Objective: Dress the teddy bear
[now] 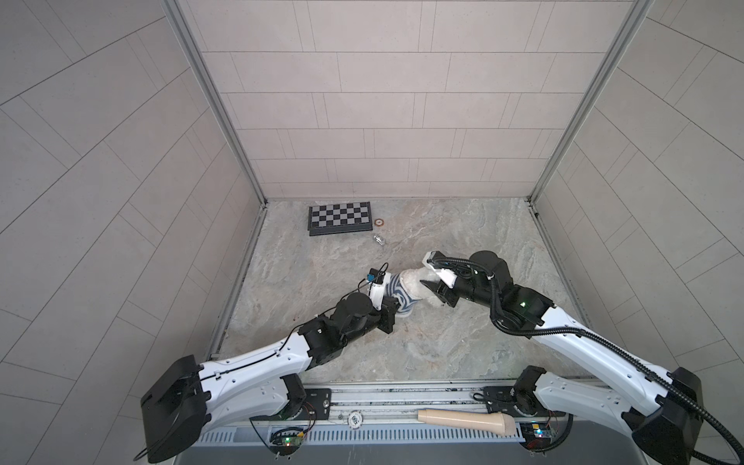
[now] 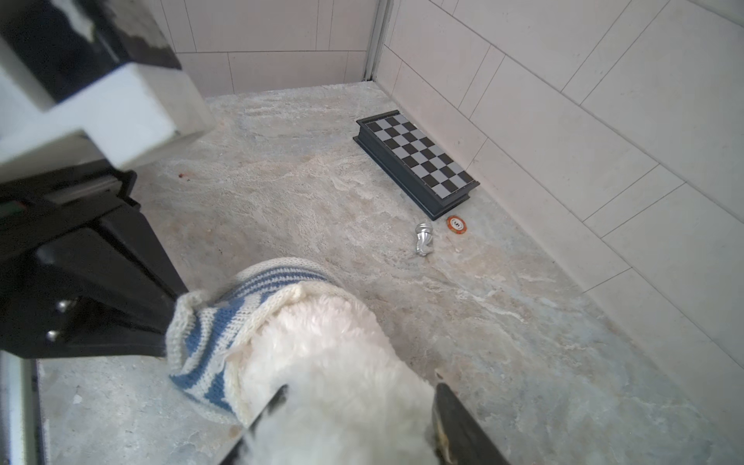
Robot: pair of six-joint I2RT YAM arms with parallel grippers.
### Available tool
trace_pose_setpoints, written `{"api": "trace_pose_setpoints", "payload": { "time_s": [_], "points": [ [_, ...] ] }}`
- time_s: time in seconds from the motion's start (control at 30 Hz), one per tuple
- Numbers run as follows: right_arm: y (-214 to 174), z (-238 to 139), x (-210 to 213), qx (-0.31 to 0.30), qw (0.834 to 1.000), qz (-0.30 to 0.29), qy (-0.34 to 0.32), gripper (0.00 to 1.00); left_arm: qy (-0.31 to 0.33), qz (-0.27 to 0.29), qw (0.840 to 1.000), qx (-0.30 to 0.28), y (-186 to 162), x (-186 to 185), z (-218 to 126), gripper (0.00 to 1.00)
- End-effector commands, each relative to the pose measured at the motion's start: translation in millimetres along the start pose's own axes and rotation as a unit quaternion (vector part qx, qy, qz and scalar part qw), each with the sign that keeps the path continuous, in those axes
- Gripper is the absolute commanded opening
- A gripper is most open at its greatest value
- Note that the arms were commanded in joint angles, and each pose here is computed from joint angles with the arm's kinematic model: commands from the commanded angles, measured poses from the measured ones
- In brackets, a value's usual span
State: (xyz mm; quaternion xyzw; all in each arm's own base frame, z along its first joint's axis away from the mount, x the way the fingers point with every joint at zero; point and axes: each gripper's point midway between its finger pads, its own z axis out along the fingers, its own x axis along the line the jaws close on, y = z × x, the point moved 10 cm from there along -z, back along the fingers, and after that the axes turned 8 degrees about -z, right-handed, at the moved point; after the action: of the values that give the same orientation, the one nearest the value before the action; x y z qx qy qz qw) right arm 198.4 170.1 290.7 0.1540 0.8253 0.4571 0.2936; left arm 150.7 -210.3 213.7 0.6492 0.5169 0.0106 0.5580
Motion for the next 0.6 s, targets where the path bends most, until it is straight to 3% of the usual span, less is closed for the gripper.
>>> {"api": "trace_pose_setpoints", "payload": {
  "time_s": [0.0,0.2,0.57],
  "points": [
    [10,-17,-2,-0.064,0.997,-0.020,-0.024,0.79,0.006,-0.042,0.999,-0.018,11,-2,-7,0.00],
    [12,-35,-2,-0.086,0.994,-0.026,-0.055,0.85,-0.013,-0.105,0.994,-0.039,24,-1,-11,0.00],
    [14,-56,21,-0.139,0.988,-0.058,-0.040,0.84,-0.039,-0.166,0.982,-0.081,40,-1,-18,0.00]
  ]
}}
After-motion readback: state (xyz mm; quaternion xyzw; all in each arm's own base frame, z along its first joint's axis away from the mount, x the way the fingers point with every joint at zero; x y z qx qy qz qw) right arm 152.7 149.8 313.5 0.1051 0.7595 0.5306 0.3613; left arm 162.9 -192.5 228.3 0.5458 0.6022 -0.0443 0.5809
